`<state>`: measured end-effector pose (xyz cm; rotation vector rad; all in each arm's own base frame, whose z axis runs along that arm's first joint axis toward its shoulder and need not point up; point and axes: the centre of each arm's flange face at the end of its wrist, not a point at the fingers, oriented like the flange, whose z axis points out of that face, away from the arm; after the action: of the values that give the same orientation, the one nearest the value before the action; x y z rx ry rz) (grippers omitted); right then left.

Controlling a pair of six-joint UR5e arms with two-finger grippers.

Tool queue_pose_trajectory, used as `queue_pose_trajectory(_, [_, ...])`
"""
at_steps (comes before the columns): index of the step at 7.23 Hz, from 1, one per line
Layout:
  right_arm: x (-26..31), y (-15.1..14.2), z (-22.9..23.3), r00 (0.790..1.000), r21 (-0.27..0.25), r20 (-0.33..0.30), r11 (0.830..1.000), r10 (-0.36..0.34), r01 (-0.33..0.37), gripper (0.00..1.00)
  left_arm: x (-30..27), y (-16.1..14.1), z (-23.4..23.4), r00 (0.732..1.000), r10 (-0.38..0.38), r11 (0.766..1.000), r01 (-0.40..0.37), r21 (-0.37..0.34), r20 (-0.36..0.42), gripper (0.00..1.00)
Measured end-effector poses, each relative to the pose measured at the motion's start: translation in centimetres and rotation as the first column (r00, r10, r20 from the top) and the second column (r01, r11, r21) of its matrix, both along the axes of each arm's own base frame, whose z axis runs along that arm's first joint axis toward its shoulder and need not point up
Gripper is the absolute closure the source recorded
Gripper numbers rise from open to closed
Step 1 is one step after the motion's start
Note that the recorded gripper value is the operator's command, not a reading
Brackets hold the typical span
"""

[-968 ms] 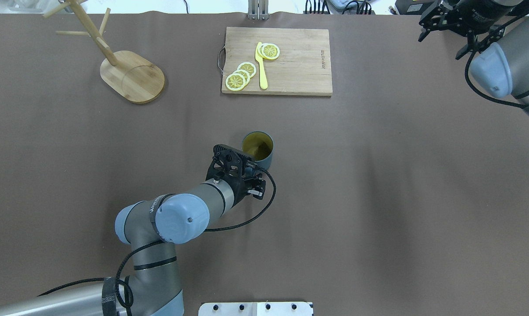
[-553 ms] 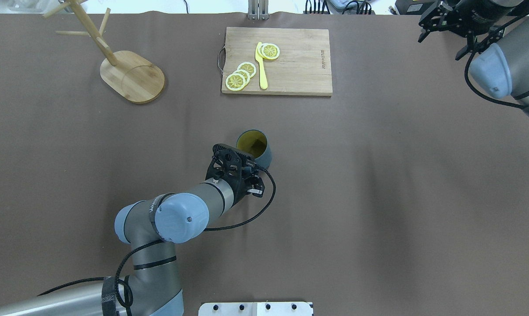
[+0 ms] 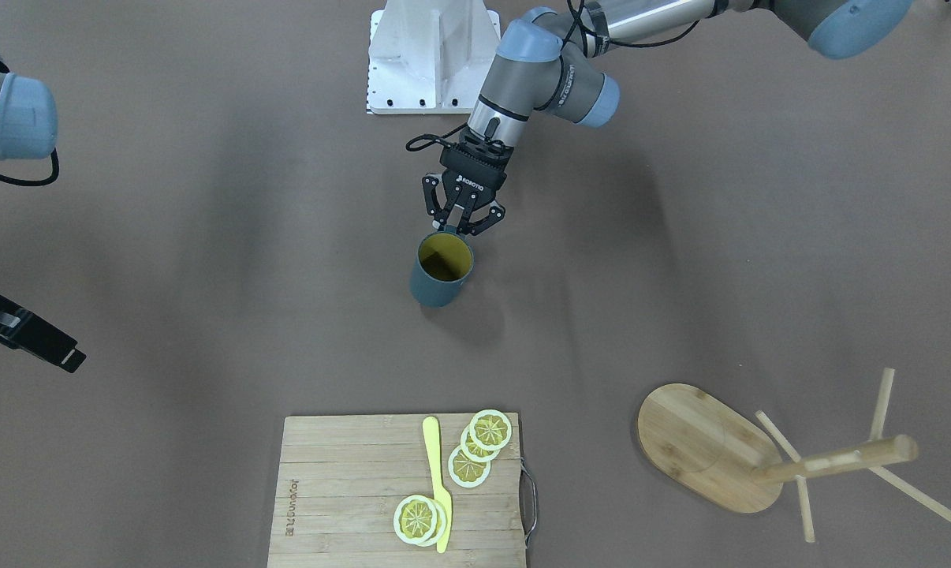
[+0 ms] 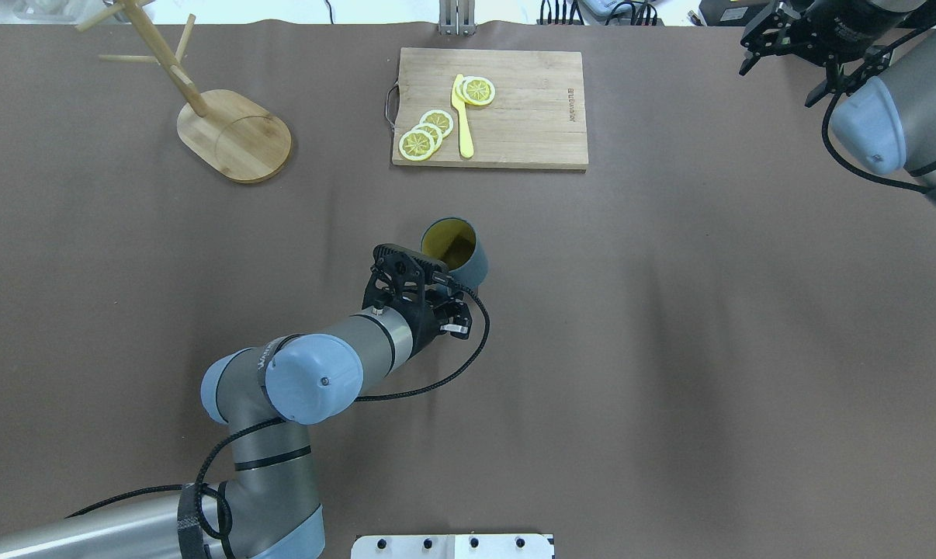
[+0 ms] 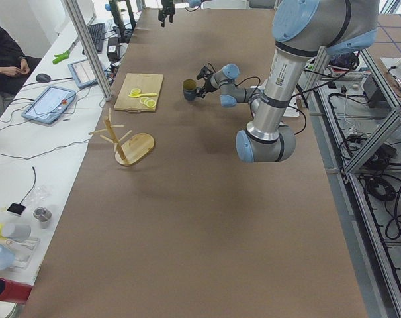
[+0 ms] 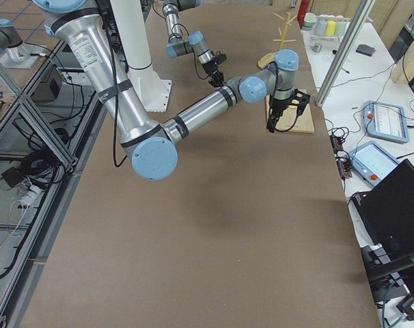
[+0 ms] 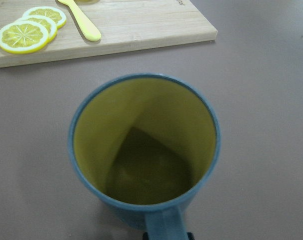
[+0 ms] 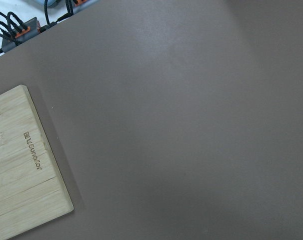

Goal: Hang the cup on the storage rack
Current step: 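Lift the blue mug with the left gripper toward the wooden stand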

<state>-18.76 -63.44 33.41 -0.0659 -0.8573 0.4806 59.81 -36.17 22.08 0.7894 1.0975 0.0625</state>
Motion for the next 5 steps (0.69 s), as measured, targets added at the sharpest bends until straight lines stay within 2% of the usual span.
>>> queue_pose_trajectory(2, [0.0, 0.0, 0.0, 1.0, 0.0, 0.0, 1.0, -0.001, 0.001, 0.0, -2.0, -1.5, -2.0, 0.997, -0.005, 1.0, 0.004, -0.02, -0.08, 1.0])
queue_pose_trajectory(5, [-0.3, 0.1, -0.2, 1.0, 0.003, 0.001, 1.0, -0.005, 0.005, 0.0, -7.5, -7.2, -2.8, 0.973, 0.051, 0.978, -0.094, -0.187, -0.225, 1.0])
